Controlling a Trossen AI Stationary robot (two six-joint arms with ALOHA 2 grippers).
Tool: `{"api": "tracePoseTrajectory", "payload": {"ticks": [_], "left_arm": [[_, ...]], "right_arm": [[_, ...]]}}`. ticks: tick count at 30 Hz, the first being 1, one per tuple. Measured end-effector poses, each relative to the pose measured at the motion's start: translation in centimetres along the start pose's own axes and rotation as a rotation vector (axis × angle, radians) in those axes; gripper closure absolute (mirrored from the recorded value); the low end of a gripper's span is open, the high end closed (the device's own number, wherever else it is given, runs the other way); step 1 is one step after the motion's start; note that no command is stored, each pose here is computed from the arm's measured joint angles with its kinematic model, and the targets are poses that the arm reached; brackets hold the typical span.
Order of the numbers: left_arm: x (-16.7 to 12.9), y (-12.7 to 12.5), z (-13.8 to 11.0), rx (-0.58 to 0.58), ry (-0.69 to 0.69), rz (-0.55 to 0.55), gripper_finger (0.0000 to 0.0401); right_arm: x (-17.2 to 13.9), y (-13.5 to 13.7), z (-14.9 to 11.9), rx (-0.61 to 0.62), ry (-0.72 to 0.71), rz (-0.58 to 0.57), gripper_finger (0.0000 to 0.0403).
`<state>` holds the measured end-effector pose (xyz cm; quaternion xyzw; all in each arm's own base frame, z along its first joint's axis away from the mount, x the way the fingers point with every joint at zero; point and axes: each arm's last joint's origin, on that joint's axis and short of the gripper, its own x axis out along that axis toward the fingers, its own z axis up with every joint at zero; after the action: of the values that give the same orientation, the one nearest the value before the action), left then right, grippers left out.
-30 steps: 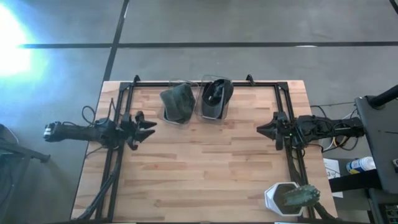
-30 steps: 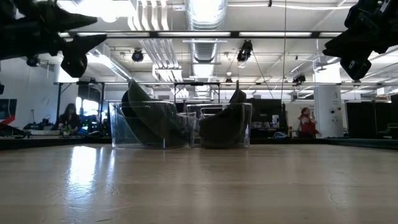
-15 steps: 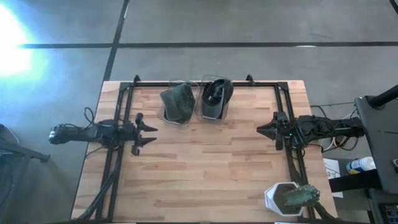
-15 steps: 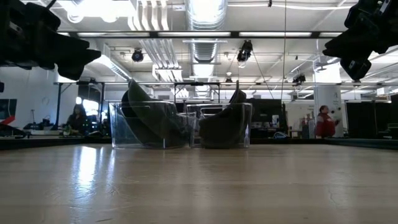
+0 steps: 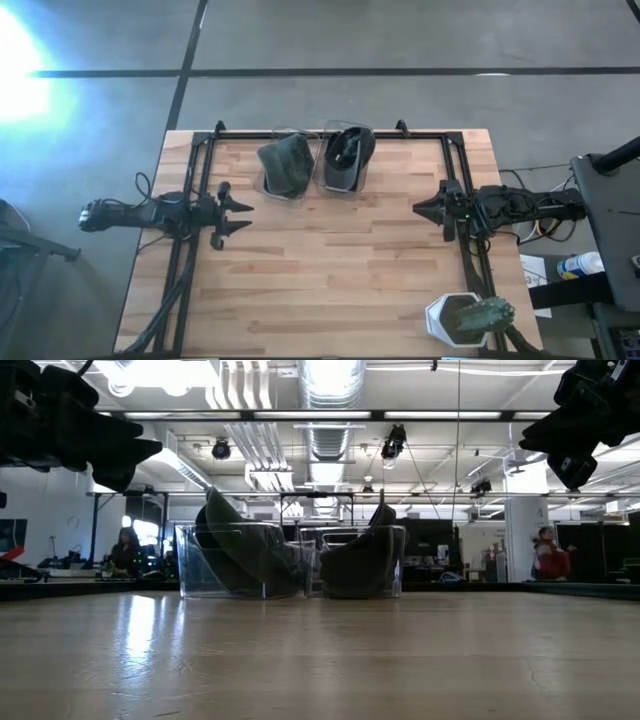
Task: Pick & Place hat
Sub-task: Return to Home Position
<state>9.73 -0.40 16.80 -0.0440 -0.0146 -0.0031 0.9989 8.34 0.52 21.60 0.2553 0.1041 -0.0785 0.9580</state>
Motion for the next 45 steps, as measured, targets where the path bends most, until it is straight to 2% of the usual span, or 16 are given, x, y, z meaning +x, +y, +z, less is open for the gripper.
{"api": "tracePoseTrajectory", "payload": {"ticks": [17,21,25,27,32,36,41,45], "left_arm": [[0.0,0.0,0.0,0.0,-0.001,0.002,0.022],[0.0,0.0,0.0,0.0,-0.001,0.002,0.022],[0.0,0.0,0.0,0.0,-0.002,0.002,0.022],[0.0,0.0,0.0,0.0,-0.002,0.002,0.022],[0.0,0.0,0.0,0.0,-0.002,0.002,0.022],[0.0,0.0,0.0,0.0,-0.002,0.002,0.022],[0.0,0.0,0.0,0.0,0.0,0.002,0.022],[0.0,0.0,-0.1,0.0,0.006,0.003,0.022]], "right_arm": [[0.0,0.0,0.0,-0.001,0.0,0.0,0.0335],[0.0,0.0,0.0,-0.057,-0.003,0.0,0.0335],[0.1,0.0,0.0,-0.048,-0.003,-0.001,0.0335],[0.0,0.1,0.1,-0.101,-0.013,0.005,0.0335],[-0.1,-0.4,-0.5,-0.321,-0.081,0.025,0.0335],[0.1,-1.0,-1.1,-0.334,-0.149,0.038,0.0335],[1.1,-1.0,-1.6,-0.372,-0.208,0.199,0.0335],[2.0,-1.5,-3.2,-0.417,-0.194,0.299,0.0335]]}}
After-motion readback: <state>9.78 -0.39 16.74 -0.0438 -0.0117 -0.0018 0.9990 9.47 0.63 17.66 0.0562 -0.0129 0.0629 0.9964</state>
